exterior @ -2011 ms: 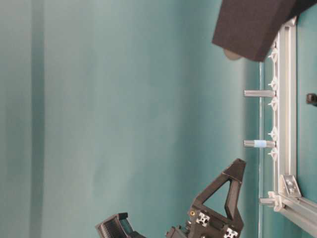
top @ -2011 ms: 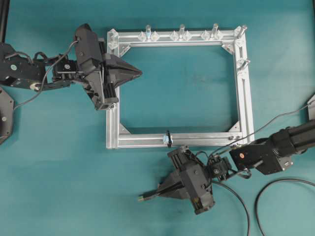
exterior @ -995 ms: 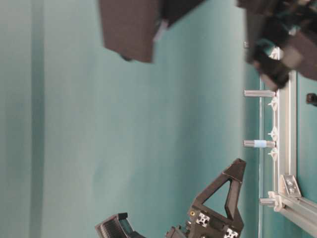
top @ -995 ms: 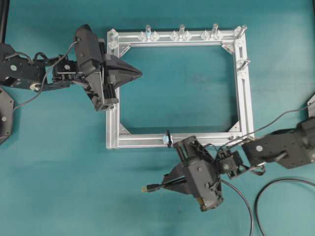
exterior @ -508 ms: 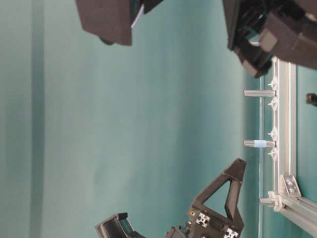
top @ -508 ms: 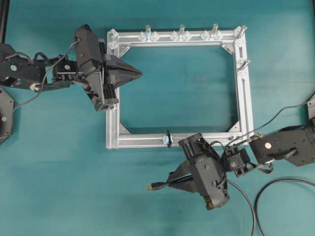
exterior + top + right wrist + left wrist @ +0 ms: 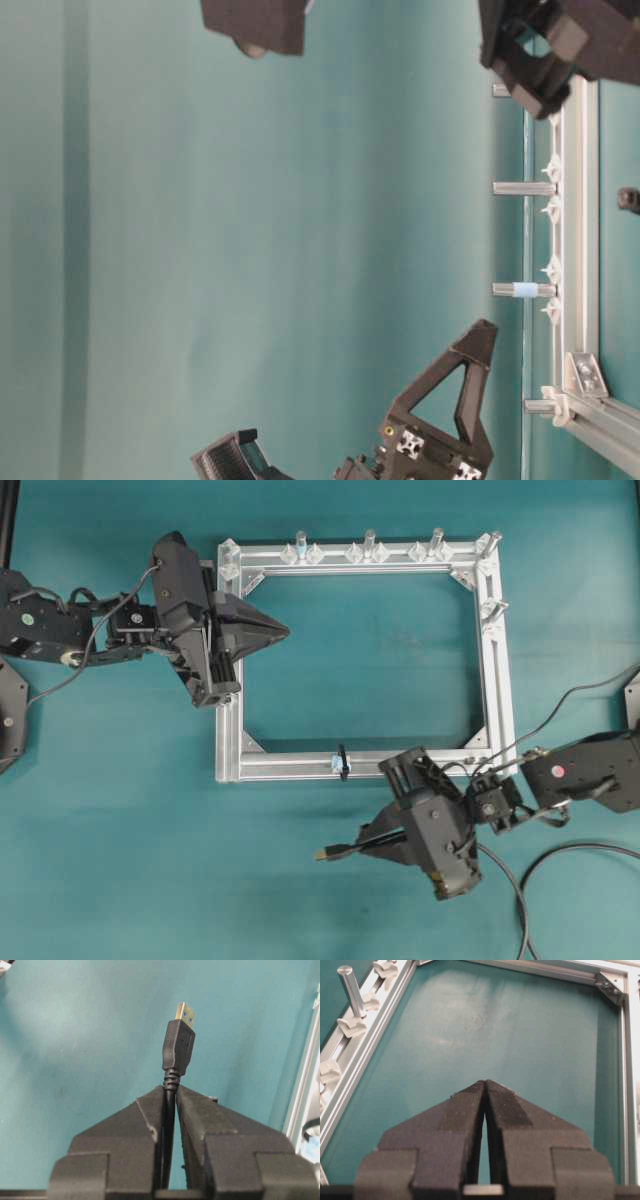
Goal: Insert the wire through the string loop located in the center.
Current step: 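Lift the cable with the right gripper, plug pointing left, then move the right gripper right and up to align the plug with the zip-tie loop, then push the plug leftward through the zip-tie loop with the right gripper, then move the open left gripper toward the plug emerging from the loop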
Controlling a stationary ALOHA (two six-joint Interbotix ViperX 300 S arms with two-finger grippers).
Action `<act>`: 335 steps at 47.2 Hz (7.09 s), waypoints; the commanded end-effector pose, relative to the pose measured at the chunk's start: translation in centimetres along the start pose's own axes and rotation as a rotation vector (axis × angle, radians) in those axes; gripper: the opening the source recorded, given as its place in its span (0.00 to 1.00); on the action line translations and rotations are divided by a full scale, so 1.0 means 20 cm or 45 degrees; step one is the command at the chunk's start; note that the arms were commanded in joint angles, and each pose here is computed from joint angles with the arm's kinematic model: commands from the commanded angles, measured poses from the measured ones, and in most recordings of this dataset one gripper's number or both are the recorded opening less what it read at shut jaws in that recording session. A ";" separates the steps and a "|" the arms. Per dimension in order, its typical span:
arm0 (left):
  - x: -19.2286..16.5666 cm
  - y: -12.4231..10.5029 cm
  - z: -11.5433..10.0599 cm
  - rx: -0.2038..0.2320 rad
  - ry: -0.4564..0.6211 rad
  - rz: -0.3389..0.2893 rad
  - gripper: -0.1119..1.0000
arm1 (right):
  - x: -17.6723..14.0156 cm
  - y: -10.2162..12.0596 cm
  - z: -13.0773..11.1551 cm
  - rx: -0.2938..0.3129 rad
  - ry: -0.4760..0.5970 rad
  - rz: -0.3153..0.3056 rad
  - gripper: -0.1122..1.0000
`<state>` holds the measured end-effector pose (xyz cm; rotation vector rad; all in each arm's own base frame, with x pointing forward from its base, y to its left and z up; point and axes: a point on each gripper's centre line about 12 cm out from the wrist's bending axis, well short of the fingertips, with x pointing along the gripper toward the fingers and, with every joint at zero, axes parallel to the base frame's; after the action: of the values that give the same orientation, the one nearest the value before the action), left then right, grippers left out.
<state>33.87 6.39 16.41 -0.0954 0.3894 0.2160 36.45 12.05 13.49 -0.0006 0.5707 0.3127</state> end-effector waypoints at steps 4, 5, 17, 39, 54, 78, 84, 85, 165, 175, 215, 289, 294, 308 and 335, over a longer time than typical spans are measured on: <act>-0.01 -0.02 0.06 0.003 -0.050 -0.012 0.10 | -0.07 -0.01 0.04 0.004 -0.044 -0.005 0.20; -0.01 -0.02 0.06 0.003 -0.050 -0.012 0.10 | -0.08 -0.01 0.03 0.005 -0.040 -0.007 0.20; -0.01 -0.02 0.06 0.003 -0.050 -0.012 0.10 | -0.15 -0.09 -0.03 0.035 -0.021 -0.055 0.20; -0.01 -0.01 0.06 0.001 -0.048 -0.011 0.10 | -0.31 -0.24 -0.11 0.095 -0.020 -0.159 0.20; -0.01 -0.01 0.06 0.003 -0.048 -0.012 0.10 | -0.39 -0.30 -0.14 0.126 -0.031 -0.210 0.20; -0.01 -0.01 0.06 0.003 -0.046 -0.012 0.10 | -0.39 -0.30 -0.14 0.127 -0.029 -0.211 0.20; -0.01 -0.02 0.06 0.003 -0.035 -0.012 0.10 | -0.39 -0.30 -0.14 0.129 -0.031 -0.212 0.20; -0.01 -0.01 0.05 0.001 -0.031 -0.011 0.10 | -0.39 -0.30 -0.14 0.129 -0.029 -0.212 0.20; -0.01 -0.06 0.04 0.017 -0.013 -0.044 0.10 | -0.13 -0.40 0.02 0.141 -0.027 -0.239 0.20; -0.01 -0.06 0.03 0.019 0.010 -0.044 0.10 | -0.11 -0.41 0.03 0.141 -0.031 -0.239 0.20; -0.02 -0.08 0.03 0.029 0.073 -0.058 0.10 | -0.10 -0.41 0.02 0.143 -0.022 -0.241 0.20; -0.05 -0.50 0.01 0.175 0.273 -0.323 0.66 | -0.10 -0.43 0.03 0.148 -0.036 -0.249 0.20; -0.05 -0.51 0.02 0.178 0.284 -0.325 0.75 | -0.10 -0.43 0.03 0.146 -0.036 -0.249 0.20; -0.02 -0.55 0.02 0.185 0.296 -0.346 0.79 | -0.10 -0.43 0.03 0.146 -0.030 -0.250 0.20; 0.23 -0.62 -0.02 0.209 0.349 -0.337 0.83 | -0.10 -0.43 0.03 0.148 -0.030 -0.250 0.20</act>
<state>40.10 -5.21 13.73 -0.0210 0.6946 -0.0969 37.08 3.41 13.27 0.0580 0.5965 0.0883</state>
